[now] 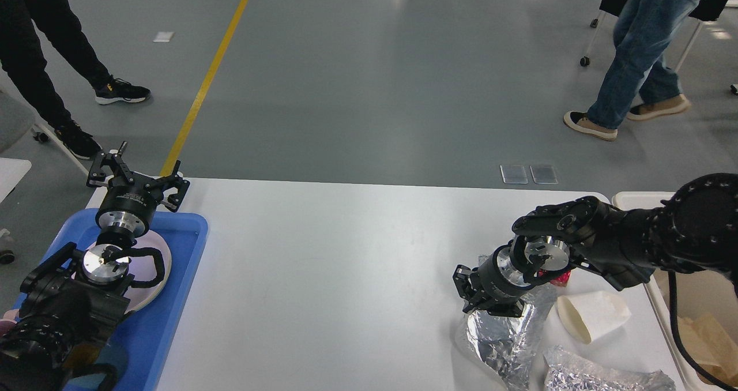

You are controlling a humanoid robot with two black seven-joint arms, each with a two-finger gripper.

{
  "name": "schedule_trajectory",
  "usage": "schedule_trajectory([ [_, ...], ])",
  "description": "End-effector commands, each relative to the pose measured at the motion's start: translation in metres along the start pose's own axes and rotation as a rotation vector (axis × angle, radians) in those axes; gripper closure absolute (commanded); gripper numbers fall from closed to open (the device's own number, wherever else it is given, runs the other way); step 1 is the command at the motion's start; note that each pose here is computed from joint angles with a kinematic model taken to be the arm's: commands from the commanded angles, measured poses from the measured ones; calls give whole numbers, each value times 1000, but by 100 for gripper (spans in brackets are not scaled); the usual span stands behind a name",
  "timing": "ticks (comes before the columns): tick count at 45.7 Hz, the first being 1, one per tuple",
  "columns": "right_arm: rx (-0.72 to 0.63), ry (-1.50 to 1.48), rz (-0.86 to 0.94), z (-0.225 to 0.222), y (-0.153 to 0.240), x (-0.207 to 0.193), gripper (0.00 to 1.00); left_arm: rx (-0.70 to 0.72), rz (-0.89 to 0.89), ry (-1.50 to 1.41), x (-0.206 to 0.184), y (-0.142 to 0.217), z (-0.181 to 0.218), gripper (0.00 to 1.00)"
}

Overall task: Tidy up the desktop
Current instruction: 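Lower the right gripper and grasp the crumpled foil, then lift the crumpled foil and drop it into the white box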

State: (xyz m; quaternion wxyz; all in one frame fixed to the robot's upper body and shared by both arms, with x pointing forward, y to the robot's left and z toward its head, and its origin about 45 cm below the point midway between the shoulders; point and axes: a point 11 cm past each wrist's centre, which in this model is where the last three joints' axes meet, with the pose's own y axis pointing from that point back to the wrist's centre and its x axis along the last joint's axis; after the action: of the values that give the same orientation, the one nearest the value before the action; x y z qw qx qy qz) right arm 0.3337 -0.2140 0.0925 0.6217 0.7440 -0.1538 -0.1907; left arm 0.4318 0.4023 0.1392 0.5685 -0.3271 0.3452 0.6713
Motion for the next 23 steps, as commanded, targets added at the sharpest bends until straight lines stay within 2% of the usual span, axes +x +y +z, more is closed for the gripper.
schedule_trajectory([
  [1,-1,20,-16,-7,31,-4,100,1,0,-1,0,0,0,4],
  [11,57,73,34,-28,112,1,100,0,0,0,0,0,0,4],
  [23,260,146,151,-53,261,25,100,0,0,0,0,0,0,4],
])
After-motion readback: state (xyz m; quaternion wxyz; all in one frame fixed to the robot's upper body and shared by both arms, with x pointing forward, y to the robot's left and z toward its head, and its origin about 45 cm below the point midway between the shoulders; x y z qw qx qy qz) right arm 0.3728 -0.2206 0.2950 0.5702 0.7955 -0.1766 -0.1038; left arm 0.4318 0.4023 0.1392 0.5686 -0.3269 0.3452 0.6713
